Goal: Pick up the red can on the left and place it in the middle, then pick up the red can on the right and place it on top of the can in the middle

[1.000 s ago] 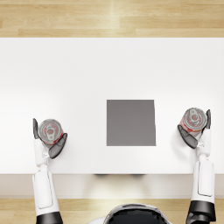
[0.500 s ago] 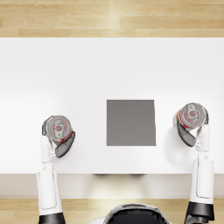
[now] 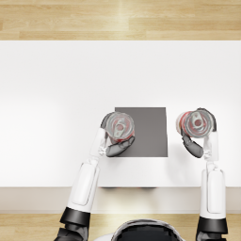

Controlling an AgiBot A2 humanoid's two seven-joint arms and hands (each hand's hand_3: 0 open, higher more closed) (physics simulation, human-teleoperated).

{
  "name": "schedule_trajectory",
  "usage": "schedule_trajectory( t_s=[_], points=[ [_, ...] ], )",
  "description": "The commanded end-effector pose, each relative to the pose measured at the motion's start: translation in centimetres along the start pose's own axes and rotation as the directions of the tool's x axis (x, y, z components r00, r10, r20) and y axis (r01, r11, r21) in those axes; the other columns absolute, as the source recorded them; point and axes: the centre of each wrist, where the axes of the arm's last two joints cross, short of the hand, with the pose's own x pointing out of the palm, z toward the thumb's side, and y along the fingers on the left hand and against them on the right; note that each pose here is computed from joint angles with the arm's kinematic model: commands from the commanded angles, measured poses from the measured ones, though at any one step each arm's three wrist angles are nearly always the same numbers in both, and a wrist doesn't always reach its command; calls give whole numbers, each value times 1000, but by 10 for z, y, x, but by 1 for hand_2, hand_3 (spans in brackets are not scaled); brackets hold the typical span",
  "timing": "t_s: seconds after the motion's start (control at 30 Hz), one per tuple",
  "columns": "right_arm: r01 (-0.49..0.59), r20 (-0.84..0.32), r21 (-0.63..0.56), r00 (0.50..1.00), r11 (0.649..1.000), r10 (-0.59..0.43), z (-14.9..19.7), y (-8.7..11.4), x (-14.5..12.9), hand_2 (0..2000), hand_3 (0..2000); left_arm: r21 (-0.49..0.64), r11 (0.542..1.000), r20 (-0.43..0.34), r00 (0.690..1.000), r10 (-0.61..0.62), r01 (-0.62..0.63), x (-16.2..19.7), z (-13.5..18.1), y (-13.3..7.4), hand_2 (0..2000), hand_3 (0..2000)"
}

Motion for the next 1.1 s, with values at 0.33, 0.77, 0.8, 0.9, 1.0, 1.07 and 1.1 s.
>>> schedule_trajectory(
  t_s=[0.33,0.77,0.8,0.9,1.0,1.07,1.1],
  points=[
    [-62,15,-152,998,986,65,39,-22,22,2000,1520,-122,981,-64,985,-159,150,42,-16,55,2000,1520],
    [-162,32,-238,984,958,175,62,-34,56,2000,1520,-14,967,-148,956,-253,254,43,-62,58,2000,1520],
    [-176,34,-247,981,953,190,65,-36,61,2000,1520,-100,915,-328,855,-401,391,39,-65,58,2000,1520],
    [-207,39,-269,974,941,225,71,-40,73,2000,1520,-39,961,-165,947,-276,274,42,-68,55,0,540],
    [-224,46,-273,968,936,245,73,-46,81,2000,1520,8,975,-166,962,-218,222,42,-63,49,0,0],
    [-232,50,-269,966,935,255,72,-49,85,2000,1520,50,977,-158,968,-196,206,41,-56,46,0,0],
    [-242,52,-273,963,931,266,74,-51,89,2000,1520,86,975,-153,970,-191,206,42,-49,42,0,0]
  ],
)
